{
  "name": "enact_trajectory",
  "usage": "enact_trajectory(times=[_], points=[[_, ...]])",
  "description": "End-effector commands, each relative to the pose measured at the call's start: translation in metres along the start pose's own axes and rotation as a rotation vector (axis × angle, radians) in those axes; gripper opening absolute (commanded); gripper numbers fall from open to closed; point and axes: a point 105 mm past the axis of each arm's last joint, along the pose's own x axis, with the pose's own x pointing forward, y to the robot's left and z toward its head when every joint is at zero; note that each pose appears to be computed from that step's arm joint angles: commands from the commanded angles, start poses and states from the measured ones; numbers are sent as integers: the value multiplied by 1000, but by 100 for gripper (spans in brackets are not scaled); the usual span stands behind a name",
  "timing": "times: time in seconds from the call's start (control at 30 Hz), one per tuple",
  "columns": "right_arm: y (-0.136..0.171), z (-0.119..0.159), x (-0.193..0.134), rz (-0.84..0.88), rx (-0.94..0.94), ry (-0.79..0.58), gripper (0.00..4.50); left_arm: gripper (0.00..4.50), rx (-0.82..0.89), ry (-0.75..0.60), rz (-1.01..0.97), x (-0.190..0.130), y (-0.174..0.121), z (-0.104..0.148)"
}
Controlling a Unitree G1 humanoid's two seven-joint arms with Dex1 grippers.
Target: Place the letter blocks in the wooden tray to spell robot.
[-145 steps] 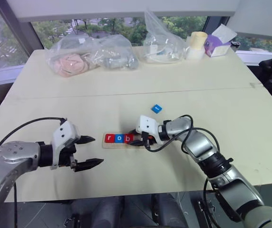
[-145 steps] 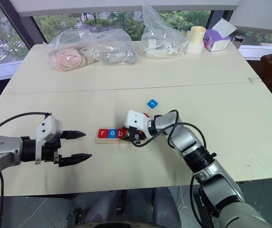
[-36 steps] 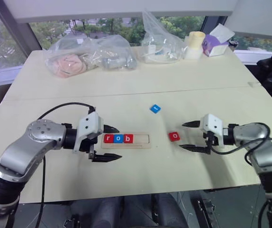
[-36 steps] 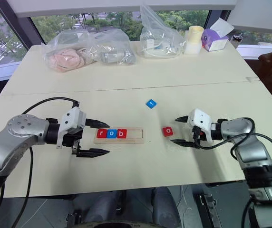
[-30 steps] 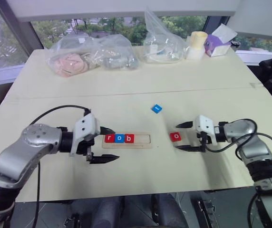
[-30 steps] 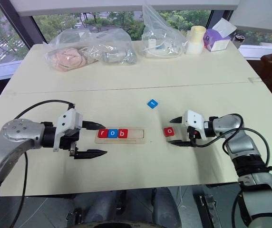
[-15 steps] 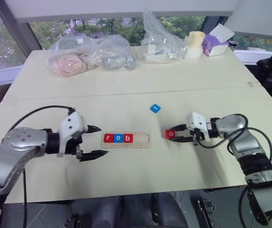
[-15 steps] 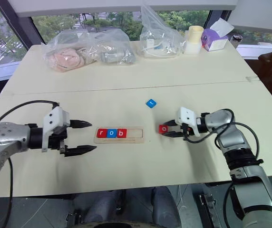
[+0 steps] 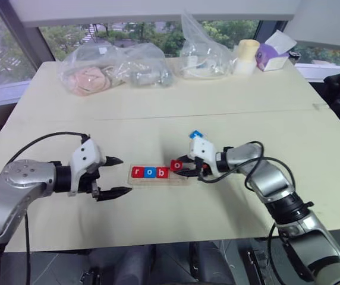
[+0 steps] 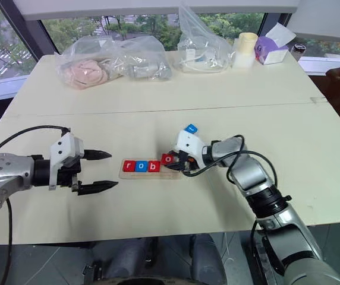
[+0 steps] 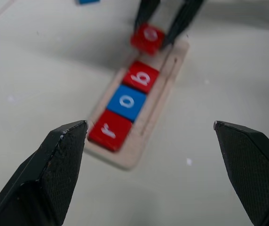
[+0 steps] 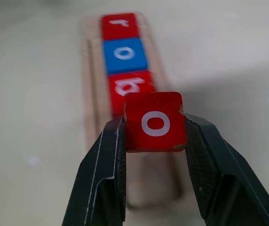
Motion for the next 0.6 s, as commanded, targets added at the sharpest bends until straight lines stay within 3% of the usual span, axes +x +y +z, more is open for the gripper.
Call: enact_trajectory(times=[0.03,0.4,0.6], points=[[-1,14,-2,-10,-59,-12,117,450,37,-9,7,0,-1,6],[2,6,1,-16,-71,17,117,450,33,-22,6,4,-3,6],[-2,4,-2,-38,-75,26,415,450,35,-30,3,6,-3,8]])
